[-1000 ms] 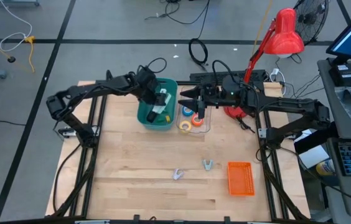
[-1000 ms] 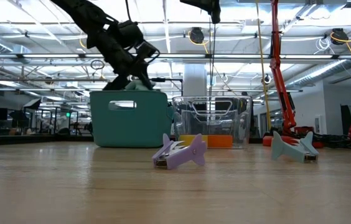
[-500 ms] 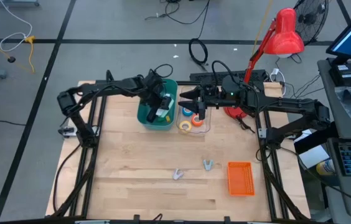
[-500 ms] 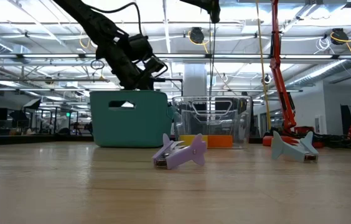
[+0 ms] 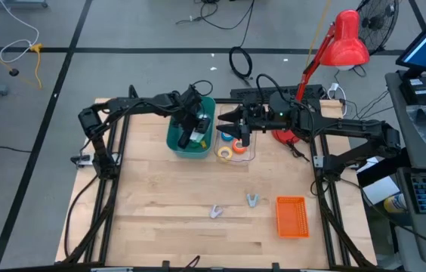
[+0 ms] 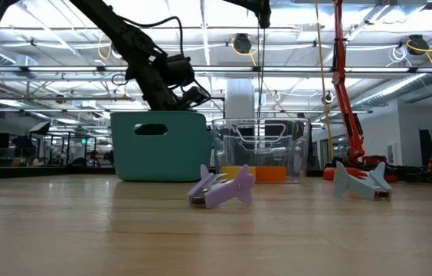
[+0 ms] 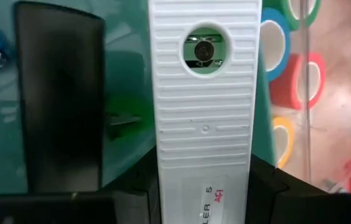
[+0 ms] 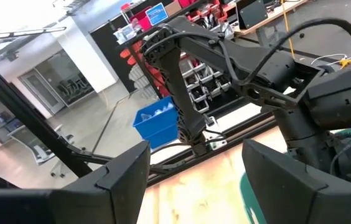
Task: Pick and place Stapler, Stapler remover, tape
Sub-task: Put the large light green stapler into the green bin
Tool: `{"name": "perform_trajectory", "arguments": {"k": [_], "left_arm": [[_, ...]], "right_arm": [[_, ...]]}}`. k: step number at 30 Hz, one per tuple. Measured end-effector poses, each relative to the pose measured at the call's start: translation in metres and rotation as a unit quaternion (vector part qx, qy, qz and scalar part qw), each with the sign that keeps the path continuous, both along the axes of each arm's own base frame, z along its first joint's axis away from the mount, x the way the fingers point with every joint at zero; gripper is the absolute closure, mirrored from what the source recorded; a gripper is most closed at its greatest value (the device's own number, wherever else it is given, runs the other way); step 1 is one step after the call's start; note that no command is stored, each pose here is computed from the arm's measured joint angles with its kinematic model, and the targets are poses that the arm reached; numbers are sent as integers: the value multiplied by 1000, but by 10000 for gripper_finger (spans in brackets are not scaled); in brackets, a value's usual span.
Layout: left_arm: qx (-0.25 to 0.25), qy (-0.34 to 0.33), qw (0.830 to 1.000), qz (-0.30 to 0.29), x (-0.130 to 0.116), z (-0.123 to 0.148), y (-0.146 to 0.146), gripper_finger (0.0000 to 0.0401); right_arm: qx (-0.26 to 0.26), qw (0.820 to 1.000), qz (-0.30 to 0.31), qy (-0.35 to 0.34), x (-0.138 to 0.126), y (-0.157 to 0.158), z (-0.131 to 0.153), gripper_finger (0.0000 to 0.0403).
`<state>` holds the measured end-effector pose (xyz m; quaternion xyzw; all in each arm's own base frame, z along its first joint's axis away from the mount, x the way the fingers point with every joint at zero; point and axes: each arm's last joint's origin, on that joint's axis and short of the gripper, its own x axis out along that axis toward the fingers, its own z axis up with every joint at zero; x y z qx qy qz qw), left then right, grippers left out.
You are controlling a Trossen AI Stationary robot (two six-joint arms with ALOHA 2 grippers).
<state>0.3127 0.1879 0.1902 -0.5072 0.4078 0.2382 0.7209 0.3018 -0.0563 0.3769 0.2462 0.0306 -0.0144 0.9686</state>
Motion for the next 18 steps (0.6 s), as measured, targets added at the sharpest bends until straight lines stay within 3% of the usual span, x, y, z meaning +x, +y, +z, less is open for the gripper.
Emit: {"name": "perform_trajectory", "arguments": {"k": [18], "left_arm": [[14,16,1000,-1,0,-1,-3,262]], "right_arm": [[-3,1000,0,2,0,0,0,154]]}}
